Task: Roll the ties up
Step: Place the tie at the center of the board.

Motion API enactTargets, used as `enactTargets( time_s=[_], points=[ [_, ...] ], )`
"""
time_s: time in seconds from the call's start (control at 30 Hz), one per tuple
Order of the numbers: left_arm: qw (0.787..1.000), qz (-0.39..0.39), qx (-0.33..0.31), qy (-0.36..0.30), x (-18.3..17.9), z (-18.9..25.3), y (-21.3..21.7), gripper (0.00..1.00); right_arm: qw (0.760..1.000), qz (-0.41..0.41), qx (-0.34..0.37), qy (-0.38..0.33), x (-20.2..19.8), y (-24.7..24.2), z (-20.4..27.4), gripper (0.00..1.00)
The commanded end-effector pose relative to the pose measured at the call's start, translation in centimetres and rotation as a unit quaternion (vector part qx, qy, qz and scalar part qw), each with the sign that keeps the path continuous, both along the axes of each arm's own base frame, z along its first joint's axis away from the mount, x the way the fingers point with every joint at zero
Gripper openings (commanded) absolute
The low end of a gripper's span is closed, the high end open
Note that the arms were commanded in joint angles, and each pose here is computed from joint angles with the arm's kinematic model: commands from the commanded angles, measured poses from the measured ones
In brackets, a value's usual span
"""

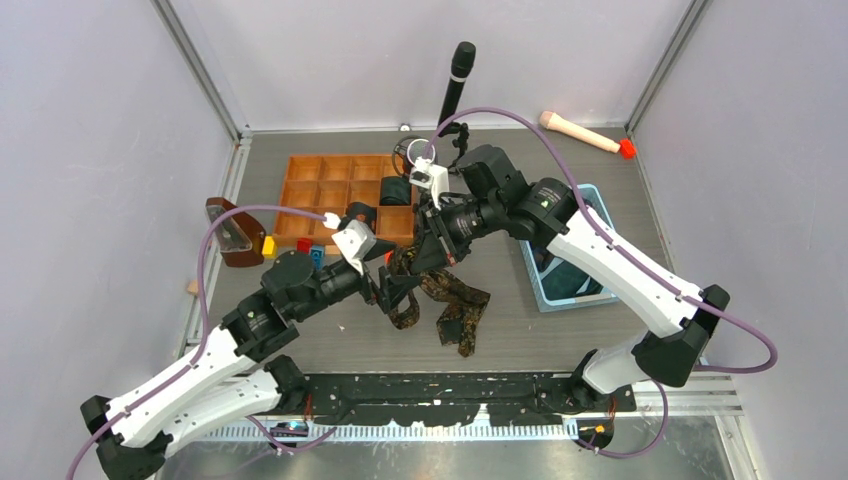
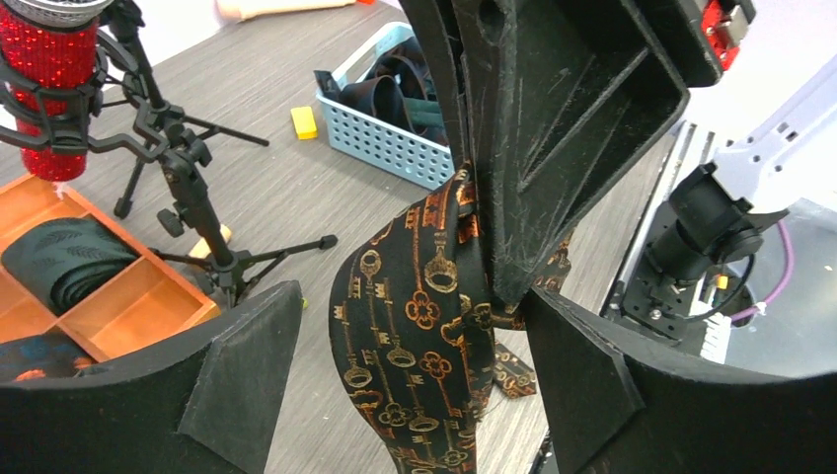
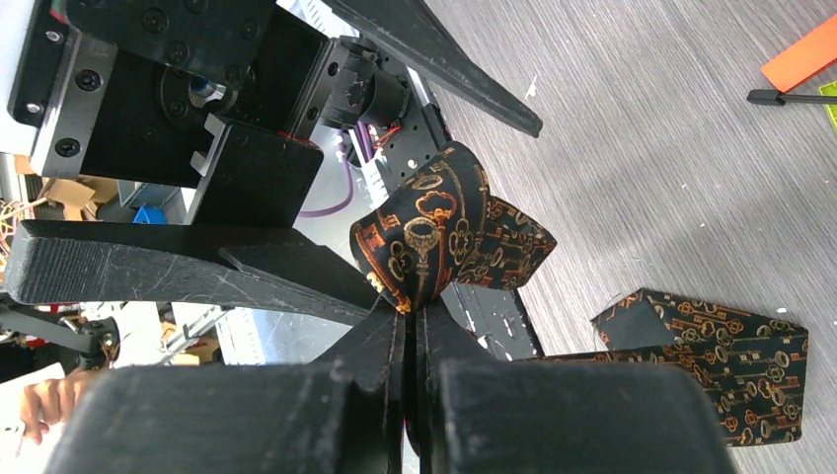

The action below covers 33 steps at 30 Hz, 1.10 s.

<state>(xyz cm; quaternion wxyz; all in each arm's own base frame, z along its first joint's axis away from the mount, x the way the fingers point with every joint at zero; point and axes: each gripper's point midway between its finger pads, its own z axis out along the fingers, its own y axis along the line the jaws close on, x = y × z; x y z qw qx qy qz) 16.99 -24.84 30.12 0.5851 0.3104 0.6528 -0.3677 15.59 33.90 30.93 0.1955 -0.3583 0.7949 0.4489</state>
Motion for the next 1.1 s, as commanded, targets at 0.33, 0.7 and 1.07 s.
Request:
enactTargets(
  time_s=[0.33,0.7,1.07],
  points=[
    [0.994,0.098,0.008,-0.041,3.0,1.5,2.3,0.62,1.0,0.002,-0.006,-0.016,0.4,0.1,-0.8,0.0],
    [0.992,0.116,0.018,-0.046,3.5,1.2,2.9,0.71,0.999,-0.008,-0.033,-0.022,0.9,-0.4,-2.0,0.01],
    [0.991,0.126,0.02,-0.045,4.0,1.2,2.9,0.53,0.999,-0.008,-0.038,-0.02,0.8,-0.5,-2.2,0.01]
  ],
)
